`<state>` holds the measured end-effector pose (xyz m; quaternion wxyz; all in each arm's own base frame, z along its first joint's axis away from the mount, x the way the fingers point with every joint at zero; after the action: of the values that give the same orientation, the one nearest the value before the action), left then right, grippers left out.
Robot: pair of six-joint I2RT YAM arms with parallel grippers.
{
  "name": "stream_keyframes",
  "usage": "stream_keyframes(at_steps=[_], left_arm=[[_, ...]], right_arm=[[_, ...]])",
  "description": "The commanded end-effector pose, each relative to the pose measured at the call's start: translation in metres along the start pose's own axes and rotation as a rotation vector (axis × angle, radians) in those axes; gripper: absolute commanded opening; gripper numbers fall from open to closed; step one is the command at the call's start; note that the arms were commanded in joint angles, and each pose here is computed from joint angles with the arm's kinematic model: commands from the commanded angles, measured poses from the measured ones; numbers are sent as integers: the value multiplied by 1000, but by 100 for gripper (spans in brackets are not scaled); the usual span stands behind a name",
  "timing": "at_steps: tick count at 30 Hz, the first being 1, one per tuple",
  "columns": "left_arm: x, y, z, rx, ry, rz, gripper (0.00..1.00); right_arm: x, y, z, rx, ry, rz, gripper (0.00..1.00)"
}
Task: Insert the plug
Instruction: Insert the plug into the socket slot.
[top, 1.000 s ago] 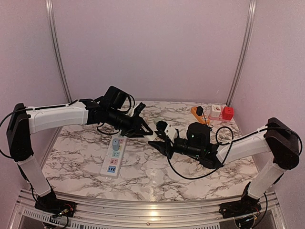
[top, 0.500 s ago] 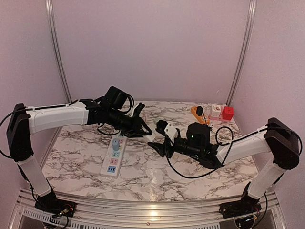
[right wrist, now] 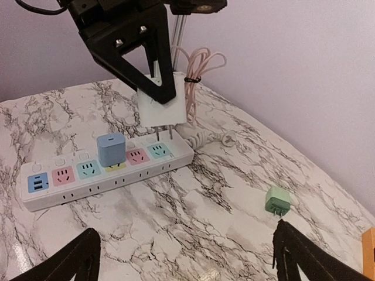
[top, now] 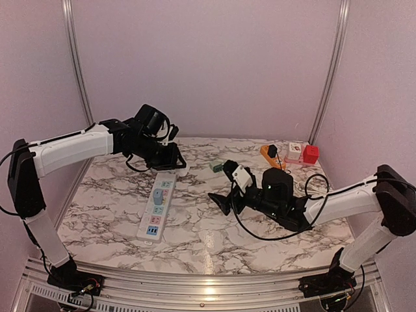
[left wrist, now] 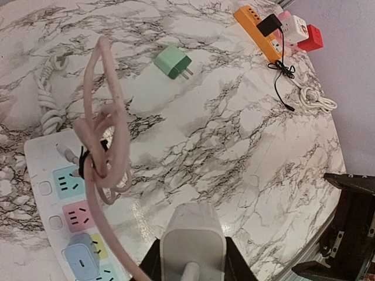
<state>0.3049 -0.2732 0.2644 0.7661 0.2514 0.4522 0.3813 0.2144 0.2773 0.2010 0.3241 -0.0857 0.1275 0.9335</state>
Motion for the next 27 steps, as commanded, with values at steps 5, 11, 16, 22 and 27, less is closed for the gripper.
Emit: stream_keyframes(at_steps=[5,11,16,22,27], left_arm=[[40,3,26,-88,-45,309,0],[75,-20,32,-44,-15,473,0],[86,-35,28,-22,-20,535,0],[87,-39,26,-9,6,526,0],[91,-49,22,20,8,522,0]], right_arm=[[-5,20,6,11,-47,-58,98],[-8,37,12,-18,-57,-76,98],[-10,45,16,-29,-55,-91,99],[-12,51,19,-28,-60,-95,99],[-13,59,19,-40,-61,-112,99]])
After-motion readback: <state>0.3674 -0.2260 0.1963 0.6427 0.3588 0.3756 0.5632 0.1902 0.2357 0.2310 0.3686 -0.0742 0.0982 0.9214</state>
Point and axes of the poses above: each gripper's point midway between its finger pads, its own y axis back along the fingers, its own x axis along the line the jaws close on, z = x × y, the point moved 10 cm from there along y, back along the fingers, and after that the axes turned 4 degrees about y, right-handed, at the moved point
